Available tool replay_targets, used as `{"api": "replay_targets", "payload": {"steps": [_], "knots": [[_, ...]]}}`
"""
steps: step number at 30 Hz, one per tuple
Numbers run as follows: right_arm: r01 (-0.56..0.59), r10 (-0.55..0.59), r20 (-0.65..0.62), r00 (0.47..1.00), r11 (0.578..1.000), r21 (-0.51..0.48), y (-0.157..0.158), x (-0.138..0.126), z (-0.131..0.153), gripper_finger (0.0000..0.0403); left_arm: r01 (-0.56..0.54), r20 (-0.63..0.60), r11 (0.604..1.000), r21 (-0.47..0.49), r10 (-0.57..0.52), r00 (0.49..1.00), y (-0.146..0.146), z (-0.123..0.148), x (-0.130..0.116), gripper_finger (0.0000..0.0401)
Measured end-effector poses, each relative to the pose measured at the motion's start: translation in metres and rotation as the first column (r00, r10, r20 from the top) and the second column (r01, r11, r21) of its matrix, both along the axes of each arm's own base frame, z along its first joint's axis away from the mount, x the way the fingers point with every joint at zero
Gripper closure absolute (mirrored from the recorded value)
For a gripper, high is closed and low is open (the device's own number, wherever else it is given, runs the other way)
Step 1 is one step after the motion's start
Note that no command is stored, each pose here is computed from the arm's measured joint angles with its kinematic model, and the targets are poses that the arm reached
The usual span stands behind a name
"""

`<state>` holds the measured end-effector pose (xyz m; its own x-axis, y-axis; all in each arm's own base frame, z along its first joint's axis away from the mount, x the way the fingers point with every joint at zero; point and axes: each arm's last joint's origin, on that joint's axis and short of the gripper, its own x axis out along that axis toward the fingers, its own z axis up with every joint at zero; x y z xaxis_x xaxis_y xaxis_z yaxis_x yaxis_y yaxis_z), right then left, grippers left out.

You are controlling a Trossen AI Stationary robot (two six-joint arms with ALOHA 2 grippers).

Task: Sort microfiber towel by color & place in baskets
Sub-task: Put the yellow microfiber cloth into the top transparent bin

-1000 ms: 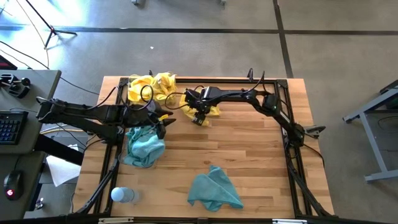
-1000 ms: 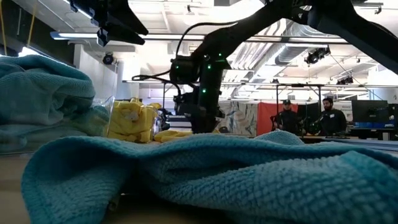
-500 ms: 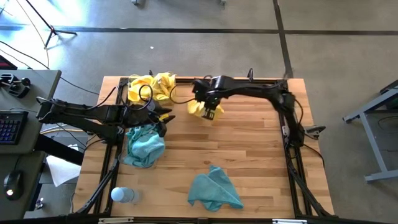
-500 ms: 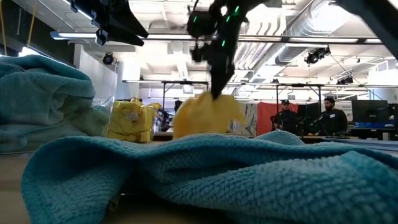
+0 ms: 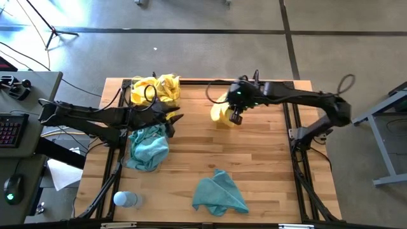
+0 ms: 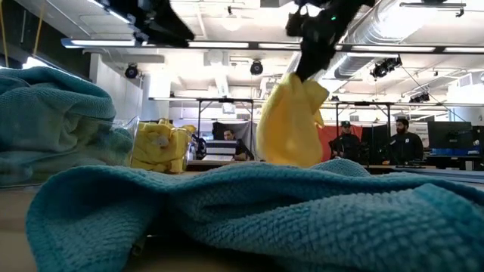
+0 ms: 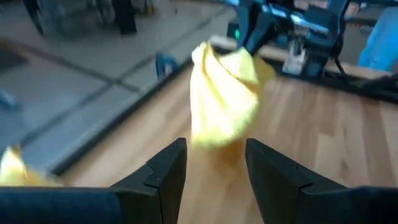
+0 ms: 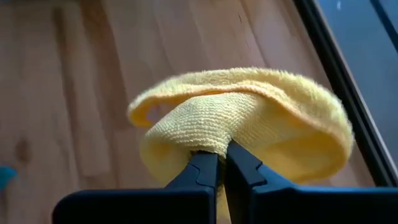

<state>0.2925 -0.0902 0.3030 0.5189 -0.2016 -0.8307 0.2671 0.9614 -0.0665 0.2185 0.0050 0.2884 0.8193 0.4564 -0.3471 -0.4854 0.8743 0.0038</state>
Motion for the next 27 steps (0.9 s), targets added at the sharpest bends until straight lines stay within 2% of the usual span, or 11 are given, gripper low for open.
{"api": "replay_targets", "payload": {"steps": [5, 10, 16, 20, 23, 27], "knots": [[-0.051, 0.055, 0.148, 0.987, 0.998, -0.028, 0.009, -0.015, 0.003, 0.0401, 0.037, 0.037, 0.992, 0.123, -0.042, 0.998, 0.01, 0.007, 0.025, 0.0249], [-0.108, 0.124, 0.239, 0.963, 0.991, -0.078, 0.019, -0.008, 0.011, 0.0401, 0.093, -0.015, 0.981, 0.172, -0.092, 0.996, 0.023, 0.016, 0.056, 0.0249], [-0.187, 0.227, 0.302, 0.926, 0.97, -0.154, 0.033, 0.01, 0.011, 0.0402, 0.201, -0.034, 0.963, 0.181, -0.198, 0.98, 0.039, 0.027, 0.098, 0.0249], [-0.138, 0.197, 0.353, 0.915, 0.973, -0.186, 0.036, 0.015, 0.015, 0.0402, 0.279, -0.025, 0.948, 0.153, -0.279, 0.96, 0.045, 0.03, 0.12, 0.0249], [-0.12, 0.19, 0.377, 0.906, 0.972, -0.202, 0.036, 0.016, 0.018, 0.0402, 0.333, -0.04, 0.935, 0.126, -0.331, 0.943, 0.046, 0.025, 0.13, 0.0249], [-0.118, 0.193, 0.393, 0.899, 0.971, -0.208, 0.036, 0.016, 0.02, 0.0402, 0.349, -0.075, 0.932, 0.103, -0.342, 0.937, 0.046, 0.018, 0.134, 0.0249]]}}
